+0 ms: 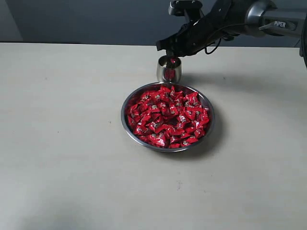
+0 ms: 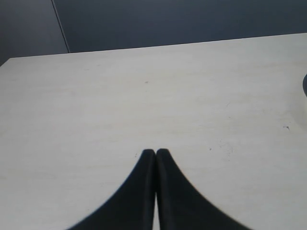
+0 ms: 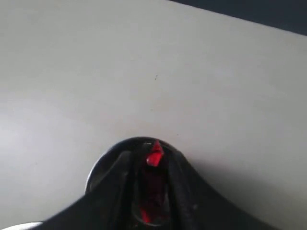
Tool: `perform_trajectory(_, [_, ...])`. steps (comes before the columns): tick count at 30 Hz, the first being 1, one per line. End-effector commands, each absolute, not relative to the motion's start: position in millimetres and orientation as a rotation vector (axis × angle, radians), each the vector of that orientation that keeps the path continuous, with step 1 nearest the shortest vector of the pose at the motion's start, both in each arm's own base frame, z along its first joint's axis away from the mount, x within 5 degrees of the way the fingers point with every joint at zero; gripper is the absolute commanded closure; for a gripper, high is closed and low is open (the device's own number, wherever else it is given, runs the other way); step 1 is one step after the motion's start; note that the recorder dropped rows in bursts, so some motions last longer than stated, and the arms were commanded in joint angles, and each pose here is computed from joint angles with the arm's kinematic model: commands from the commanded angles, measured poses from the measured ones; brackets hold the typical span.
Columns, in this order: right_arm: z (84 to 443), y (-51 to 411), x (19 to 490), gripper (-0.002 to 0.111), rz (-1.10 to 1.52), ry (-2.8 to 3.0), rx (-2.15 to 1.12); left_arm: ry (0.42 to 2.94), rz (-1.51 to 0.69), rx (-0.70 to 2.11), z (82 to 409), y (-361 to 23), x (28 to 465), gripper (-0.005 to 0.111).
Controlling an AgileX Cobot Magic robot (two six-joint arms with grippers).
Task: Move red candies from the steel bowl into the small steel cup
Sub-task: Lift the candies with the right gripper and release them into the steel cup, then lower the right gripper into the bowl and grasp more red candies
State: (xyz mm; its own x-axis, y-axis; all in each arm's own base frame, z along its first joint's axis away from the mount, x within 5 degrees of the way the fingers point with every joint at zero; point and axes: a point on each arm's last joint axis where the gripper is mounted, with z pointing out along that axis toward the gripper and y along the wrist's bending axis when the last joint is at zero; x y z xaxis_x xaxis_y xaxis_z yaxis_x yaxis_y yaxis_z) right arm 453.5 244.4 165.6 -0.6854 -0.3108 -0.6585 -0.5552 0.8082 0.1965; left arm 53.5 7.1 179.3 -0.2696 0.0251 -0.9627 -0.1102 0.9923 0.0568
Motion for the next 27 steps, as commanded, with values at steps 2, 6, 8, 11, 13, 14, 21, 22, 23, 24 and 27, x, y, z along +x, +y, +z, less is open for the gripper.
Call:
perform_trajectory(2, [169,244,455,0.069,0.502,2.349,-0.643,1.814,0.132,-0.065,183,7,53,0.106])
perform_trajectory(6, [173,244,451,0.069,0.519,2.372,-0.666,1.814,0.132,-0.065,183,7,53,0.106])
perform_trajectory(8, [179,243,447,0.069,0.532,2.387,-0.685,1.814,0.132,-0.065,183,7,53,0.106])
perform_trajectory(11, [192,242,438,0.069,0.552,2.422,-0.745,1.814,0.132,-0.065,183,7,53,0.106])
perform_trajectory(13, [199,240,431,0.069,0.555,2.458,-0.801,1.814,0.132,-0.065,183,7,53,0.106])
perform_trajectory(14, [202,239,428,0.069,0.555,2.475,-0.830,1.814,0.132,-0.065,183,7,53,0.106])
perform_trajectory(21, [209,226,396,0.069,0.577,2.623,-0.916,1.814,0.132,-0.065,183,7,53,0.106])
perform_trajectory(22, [208,222,387,0.069,0.575,2.639,-0.909,1.814,0.132,-0.065,183,7,53,0.106])
perform_trajectory(23, [205,219,380,0.069,0.578,2.653,-0.901,1.814,0.132,-0.065,183,7,53,0.106])
perform_trajectory(24, [201,220,375,0.069,0.588,2.665,-0.894,1.814,0.132,-0.065,183,7,53,0.106])
perform_trajectory(27, [187,230,358,0.069,0.618,2.713,-0.937,1.814,0.132,-0.065,183,7,53,0.106])
